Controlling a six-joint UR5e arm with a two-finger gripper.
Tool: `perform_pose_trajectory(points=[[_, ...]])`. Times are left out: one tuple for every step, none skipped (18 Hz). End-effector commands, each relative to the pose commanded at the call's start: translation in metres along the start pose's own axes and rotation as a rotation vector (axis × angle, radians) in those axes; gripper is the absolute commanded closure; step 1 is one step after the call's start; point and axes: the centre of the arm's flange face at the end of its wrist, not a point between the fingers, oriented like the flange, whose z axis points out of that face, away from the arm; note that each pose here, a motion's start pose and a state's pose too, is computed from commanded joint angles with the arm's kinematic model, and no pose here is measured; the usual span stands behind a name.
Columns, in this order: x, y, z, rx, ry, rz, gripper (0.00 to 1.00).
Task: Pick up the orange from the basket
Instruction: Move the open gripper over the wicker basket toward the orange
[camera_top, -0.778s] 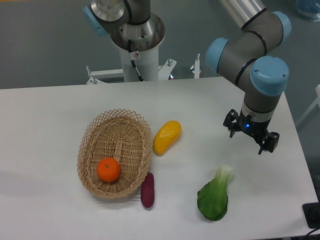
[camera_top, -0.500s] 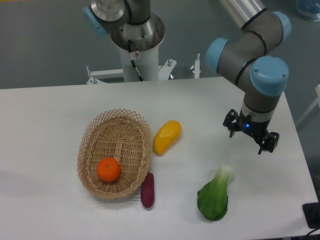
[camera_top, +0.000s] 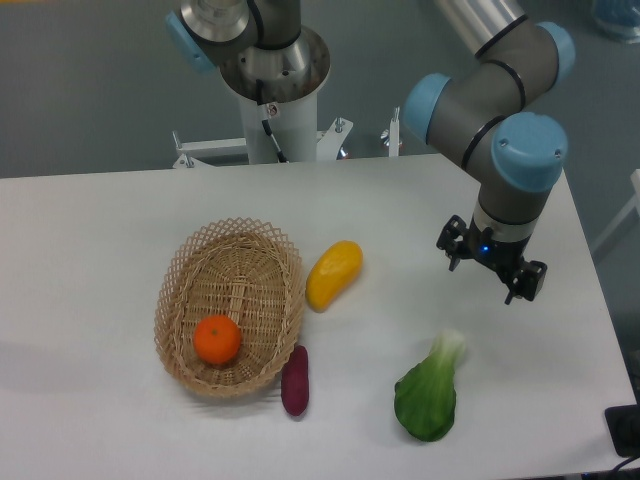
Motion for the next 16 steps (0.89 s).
perform_pose_trajectory(points=[[0.006,-0.012,0.001,0.002,0.0,-0.026,0.0],[0.011,-0.019,0.002,0.001,0.003,-0.042,0.0],[0.016,-0.028,0.002,0.003,0.002,-0.042,0.0],[0.024,-0.039,0.002,0.002,0.002,-0.047,0.0],[0.035,-0.053,0.003,0.005,0.006,-0.08,0.0],[0.039,-0.059,0.002,0.006,0.005,-0.094,0.0],[0.048,-0.068,-0.001,0.01,0.006,-0.085,0.0],[0.058,-0.08,-0.003,0.016,0.008,-0.064,0.0],[0.066,-0.089,-0.004,0.031,0.016,-0.047,0.0],[0.072,-0.094,-0.005,0.049,0.027,-0.044,0.0],[0.078,-0.102,-0.005,0.069,0.04,-0.058,0.0],[0.084,-0.11,-0.006,0.083,0.049,-0.085,0.0],[0.092,-0.119,-0.007,0.089,0.056,-0.101,0.0],[0.101,-0.129,-0.007,0.09,0.059,-0.103,0.0],[0.109,-0.137,-0.007,0.083,0.056,-0.094,0.0],[0.116,-0.143,-0.006,0.08,0.06,-0.095,0.0]])
